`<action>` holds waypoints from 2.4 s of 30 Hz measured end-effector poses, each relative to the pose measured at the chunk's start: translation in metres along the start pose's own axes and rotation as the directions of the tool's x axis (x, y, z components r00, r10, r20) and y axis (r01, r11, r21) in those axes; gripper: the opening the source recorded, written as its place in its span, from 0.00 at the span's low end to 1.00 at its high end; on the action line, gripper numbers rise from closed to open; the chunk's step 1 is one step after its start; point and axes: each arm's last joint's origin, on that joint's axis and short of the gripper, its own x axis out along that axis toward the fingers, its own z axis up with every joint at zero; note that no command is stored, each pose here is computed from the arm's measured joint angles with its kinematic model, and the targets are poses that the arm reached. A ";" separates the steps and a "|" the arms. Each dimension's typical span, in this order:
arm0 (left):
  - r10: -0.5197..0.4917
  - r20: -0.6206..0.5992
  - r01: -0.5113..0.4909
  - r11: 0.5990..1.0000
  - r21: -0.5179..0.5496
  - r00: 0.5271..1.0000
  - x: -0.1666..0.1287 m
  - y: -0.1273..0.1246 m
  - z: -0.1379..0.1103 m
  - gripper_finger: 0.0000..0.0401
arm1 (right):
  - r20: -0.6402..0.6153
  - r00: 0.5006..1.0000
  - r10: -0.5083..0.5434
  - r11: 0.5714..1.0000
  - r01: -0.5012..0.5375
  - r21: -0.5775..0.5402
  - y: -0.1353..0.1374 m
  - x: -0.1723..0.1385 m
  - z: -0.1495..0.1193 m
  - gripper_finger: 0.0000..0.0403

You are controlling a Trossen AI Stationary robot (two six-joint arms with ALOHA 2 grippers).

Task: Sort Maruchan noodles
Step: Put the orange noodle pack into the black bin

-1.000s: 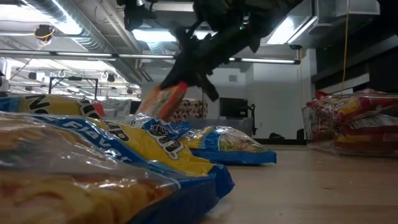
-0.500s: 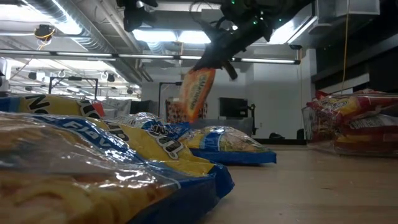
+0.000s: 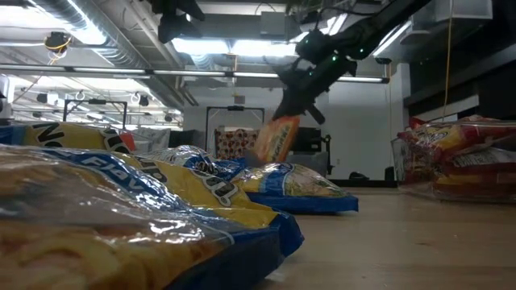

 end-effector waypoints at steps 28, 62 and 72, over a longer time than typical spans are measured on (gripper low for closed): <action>0.042 0.022 -0.042 0.999 -0.004 0.999 0.000 0.001 0.002 0.45 | -0.152 0.960 -0.235 0.969 0.243 0.037 -0.024 0.031 -0.030 0.00; 0.080 0.056 -0.080 0.997 0.004 0.995 0.000 0.002 0.005 0.45 | -0.069 0.989 -0.133 0.959 0.111 -0.260 0.002 0.025 0.002 0.66; 0.081 0.050 -0.081 0.997 0.002 0.995 0.000 0.002 0.004 0.45 | -0.128 0.953 -0.275 0.728 0.120 -0.675 0.039 0.015 -0.002 0.58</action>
